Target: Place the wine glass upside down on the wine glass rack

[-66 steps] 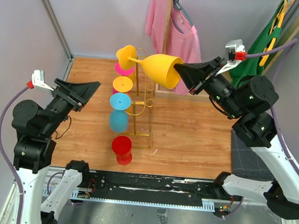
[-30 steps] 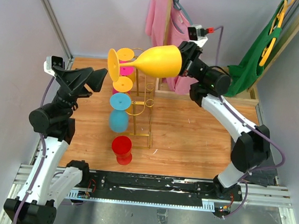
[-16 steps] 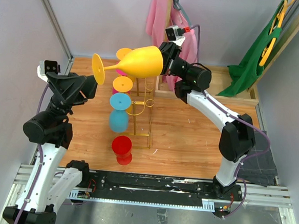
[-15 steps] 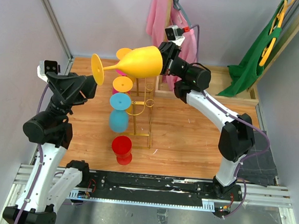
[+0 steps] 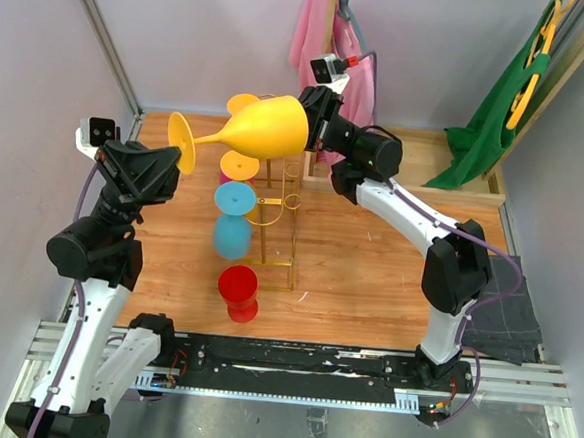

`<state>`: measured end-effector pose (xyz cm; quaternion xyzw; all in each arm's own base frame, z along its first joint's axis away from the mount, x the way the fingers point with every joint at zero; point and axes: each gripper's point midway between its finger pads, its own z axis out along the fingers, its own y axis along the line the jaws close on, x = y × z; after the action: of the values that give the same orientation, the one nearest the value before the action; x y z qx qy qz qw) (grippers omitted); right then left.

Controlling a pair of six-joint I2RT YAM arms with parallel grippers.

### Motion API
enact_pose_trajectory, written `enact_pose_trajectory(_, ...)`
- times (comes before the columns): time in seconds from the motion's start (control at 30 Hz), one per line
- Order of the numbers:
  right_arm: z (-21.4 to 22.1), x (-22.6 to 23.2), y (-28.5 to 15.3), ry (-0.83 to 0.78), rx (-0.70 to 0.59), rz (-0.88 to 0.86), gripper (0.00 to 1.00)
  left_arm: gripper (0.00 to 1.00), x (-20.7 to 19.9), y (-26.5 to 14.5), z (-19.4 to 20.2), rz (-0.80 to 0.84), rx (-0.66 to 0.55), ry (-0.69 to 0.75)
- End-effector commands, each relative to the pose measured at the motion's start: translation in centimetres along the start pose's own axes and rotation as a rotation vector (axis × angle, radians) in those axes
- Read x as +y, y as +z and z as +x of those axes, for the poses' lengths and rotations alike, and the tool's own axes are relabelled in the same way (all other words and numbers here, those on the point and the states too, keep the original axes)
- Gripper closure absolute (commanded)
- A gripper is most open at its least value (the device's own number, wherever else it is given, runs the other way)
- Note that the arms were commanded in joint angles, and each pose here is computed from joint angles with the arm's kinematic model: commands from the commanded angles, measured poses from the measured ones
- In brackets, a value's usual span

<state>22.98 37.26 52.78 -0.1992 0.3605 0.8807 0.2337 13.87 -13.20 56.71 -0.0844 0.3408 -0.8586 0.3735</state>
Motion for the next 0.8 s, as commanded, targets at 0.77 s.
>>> enact_pose_trajectory(0.77,2.5,3.1,-1.2,-0.177,0.102,0.062,0.59,1.0,-7.7,2.9,2.8,0.092,0.068,0.07)
